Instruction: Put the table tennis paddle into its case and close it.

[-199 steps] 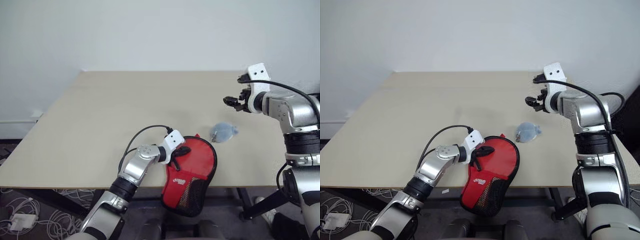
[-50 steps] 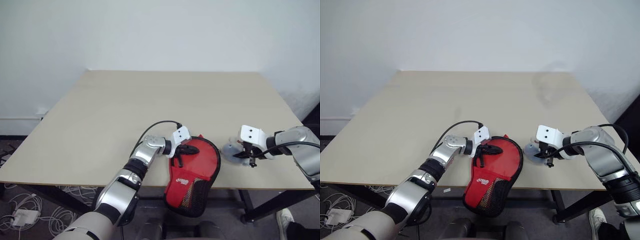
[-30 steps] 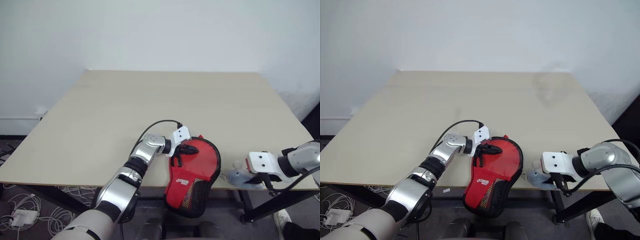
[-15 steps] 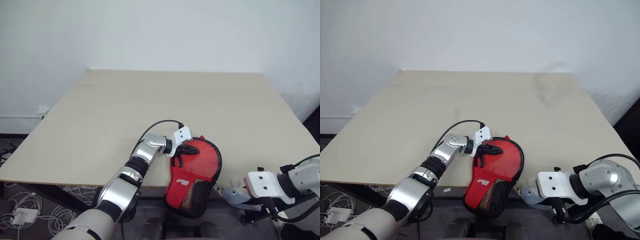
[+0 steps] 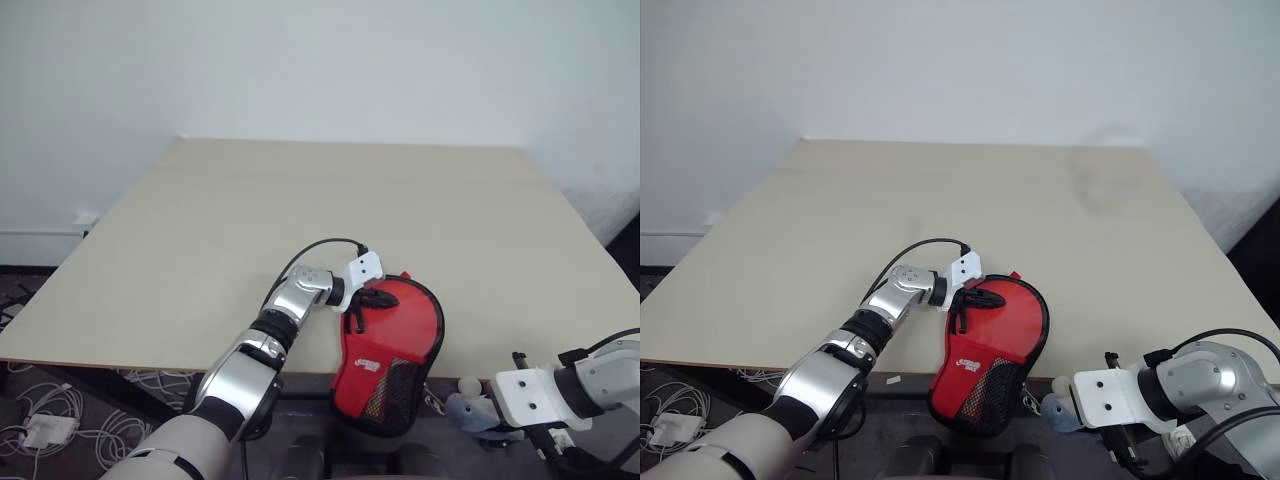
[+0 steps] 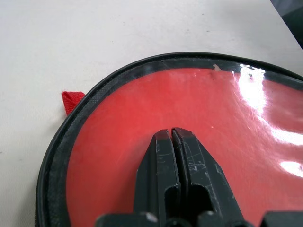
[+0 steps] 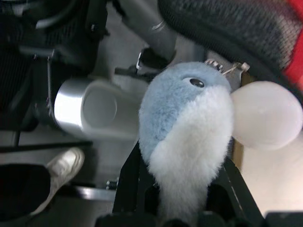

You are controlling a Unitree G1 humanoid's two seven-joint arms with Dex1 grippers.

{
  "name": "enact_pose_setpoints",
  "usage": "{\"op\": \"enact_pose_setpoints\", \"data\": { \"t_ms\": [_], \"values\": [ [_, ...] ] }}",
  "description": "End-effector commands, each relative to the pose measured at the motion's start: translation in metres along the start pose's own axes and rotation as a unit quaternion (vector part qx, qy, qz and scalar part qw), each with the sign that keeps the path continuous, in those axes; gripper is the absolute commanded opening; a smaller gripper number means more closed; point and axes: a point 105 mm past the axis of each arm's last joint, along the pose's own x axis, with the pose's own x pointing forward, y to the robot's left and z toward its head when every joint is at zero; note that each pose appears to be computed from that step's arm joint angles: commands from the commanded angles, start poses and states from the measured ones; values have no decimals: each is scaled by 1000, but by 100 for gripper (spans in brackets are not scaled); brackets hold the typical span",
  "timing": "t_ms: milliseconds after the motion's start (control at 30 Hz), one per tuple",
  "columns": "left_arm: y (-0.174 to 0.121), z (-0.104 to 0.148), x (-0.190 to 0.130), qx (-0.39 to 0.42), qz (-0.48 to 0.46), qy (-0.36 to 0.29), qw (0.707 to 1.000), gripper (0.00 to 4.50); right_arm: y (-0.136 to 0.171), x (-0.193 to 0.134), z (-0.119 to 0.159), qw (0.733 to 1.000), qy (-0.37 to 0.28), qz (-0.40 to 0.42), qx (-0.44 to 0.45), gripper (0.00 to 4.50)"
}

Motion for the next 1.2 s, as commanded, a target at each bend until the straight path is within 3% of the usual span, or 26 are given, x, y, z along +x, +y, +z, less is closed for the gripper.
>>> {"op": "enact_pose_setpoints", "data": {
  "t_ms": [33,467,700,900,933,1033,1067,1200],
  "values": [
    [-2,-23,-4,-15,-3,50,999,0,12,-5,3,999,7,41,-27,45],
    [0,-22,-4,-17,1,49,999,0,36,1,19,990,-20,97,-99,45],
    [2,-23,-4,-20,9,49,999,0,24,-6,27,993,-42,75,-86,45],
    [3,-17,-5,-29,14,35,999,0,7,-17,36,994,-89,65,-26,258],
    [5,-16,-6,-27,18,32,999,18,4,-19,40,993,-102,62,-16,296],
    [6,-5,-11,-23,14,12,1000,89,-14,-30,50,988,-146,41,19,402],
    [6,0,-13,-18,14,3,1000,131,-21,-33,51,987,-153,30,26,445],
    [13,22,-31,39,45,-25,998,276,-57,-47,55,980,-188,-29,62,450]
  ]
}}
